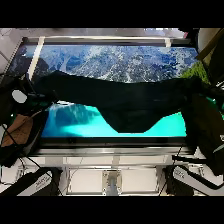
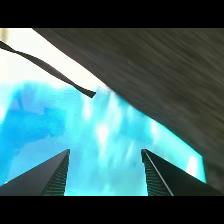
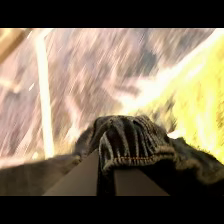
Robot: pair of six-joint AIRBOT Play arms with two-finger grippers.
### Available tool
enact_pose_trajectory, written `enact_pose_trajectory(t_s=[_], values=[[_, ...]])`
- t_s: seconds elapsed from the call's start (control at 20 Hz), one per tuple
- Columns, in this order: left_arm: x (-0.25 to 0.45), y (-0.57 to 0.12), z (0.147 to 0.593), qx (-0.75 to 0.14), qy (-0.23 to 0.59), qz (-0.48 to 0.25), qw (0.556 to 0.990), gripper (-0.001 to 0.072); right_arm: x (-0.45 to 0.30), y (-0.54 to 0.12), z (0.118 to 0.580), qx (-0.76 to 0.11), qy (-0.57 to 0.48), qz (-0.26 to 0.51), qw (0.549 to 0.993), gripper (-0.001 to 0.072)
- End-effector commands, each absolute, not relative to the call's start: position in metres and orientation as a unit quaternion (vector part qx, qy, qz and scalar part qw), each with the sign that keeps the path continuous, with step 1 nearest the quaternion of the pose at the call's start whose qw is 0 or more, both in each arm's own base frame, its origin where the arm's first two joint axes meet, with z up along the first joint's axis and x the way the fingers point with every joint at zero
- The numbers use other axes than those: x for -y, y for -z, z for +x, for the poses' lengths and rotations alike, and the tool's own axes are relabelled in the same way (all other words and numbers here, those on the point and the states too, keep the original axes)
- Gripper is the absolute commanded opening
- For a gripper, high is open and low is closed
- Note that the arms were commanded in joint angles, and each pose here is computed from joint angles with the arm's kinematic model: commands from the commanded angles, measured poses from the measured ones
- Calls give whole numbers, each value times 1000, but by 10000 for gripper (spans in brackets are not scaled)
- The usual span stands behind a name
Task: Fold the clothes and pants, and hang the long-sleeved shirts on hangers.
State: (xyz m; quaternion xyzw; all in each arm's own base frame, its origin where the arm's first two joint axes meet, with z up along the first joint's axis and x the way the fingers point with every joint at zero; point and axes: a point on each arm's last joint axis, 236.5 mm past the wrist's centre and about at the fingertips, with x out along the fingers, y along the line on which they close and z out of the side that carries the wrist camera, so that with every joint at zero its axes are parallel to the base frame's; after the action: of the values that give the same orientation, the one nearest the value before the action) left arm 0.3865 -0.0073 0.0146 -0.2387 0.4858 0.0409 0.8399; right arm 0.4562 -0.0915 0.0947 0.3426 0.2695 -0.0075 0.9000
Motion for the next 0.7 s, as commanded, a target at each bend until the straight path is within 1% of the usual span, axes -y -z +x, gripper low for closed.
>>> enact_pose_trajectory(t_s=[0.0, 0.05, 0.1, 0.2, 0.3, 0.35, 0.5, 0.65], values=[[6, -17, 387, -482, -43, -240, 842, 487, 123, -82, 483, -271, 41, 353, 895, 44], [6, -17, 387, -482, -46, -245, 840, 487, 118, -66, 490, -287, 35, 359, 888, 167], [5, -18, 389, -478, -48, -249, 841, 487, 113, -52, 497, -300, 32, 366, 880, 361], [5, -23, 396, -462, -47, -258, 848, 487, 113, -46, 507, -305, 32, 371, 876, 371], [19, -31, 403, -447, -32, -298, 843, 487, 131, -67, 509, -285, 36, 365, 886, 370], [35, -31, 402, -453, -9, -301, 839, 487, 139, -86, 506, -276, 30, 362, 890, 370], [115, -12, 381, -508, 103, -211, 829, 487, 146, -142, 482, -271, -10, 338, 901, 370], [206, 26, 357, -546, 183, -149, 804, 487, 141, -192, 448, -270, -37, 291, 917, 370]])
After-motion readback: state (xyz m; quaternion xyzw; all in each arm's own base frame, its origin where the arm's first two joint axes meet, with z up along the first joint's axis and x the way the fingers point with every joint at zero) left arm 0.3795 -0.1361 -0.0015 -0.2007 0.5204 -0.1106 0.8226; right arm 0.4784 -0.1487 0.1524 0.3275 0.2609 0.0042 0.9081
